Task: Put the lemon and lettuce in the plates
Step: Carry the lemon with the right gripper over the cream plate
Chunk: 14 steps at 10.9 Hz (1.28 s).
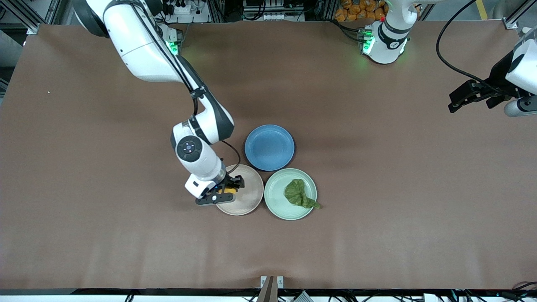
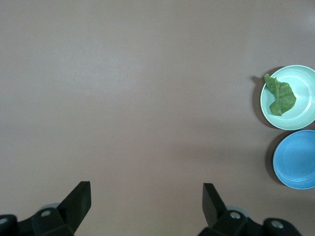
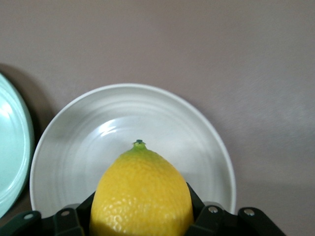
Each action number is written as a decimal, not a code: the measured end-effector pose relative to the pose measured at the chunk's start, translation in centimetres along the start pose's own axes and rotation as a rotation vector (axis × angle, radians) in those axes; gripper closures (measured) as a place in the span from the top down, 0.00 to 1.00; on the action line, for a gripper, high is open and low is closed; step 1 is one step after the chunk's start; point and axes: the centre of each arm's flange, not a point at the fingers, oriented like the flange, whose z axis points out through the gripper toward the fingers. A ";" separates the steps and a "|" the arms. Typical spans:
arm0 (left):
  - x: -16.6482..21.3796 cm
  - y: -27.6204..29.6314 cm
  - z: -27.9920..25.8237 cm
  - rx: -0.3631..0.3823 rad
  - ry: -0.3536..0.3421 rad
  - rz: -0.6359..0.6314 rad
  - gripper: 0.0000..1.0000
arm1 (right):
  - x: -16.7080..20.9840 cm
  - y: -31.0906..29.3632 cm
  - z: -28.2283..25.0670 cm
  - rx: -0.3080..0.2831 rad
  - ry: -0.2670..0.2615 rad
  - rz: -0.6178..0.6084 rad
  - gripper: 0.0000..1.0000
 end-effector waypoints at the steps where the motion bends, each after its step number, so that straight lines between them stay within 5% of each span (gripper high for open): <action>1: 0.0 0.0 0.0 0.000 0.000 0.000 1.00 | -0.4 -0.7 0.4 0.000 -0.005 0.002 0.66; 3: 0.0 0.0 0.0 0.000 0.000 0.000 1.00 | -0.5 -1.0 0.4 0.000 -0.004 -0.001 0.74; 5: 0.0 0.0 0.0 0.000 0.000 0.000 1.00 | 0.0 -0.5 0.1 -0.001 0.005 0.006 1.00; 9: 0.0 0.0 0.0 0.000 0.001 0.000 1.00 | 0.5 -0.4 -0.5 0.001 0.005 0.012 1.00; 14: 0.0 0.0 0.0 0.000 0.001 0.000 1.00 | 2.3 1.1 -4.0 -0.042 -0.124 0.040 1.00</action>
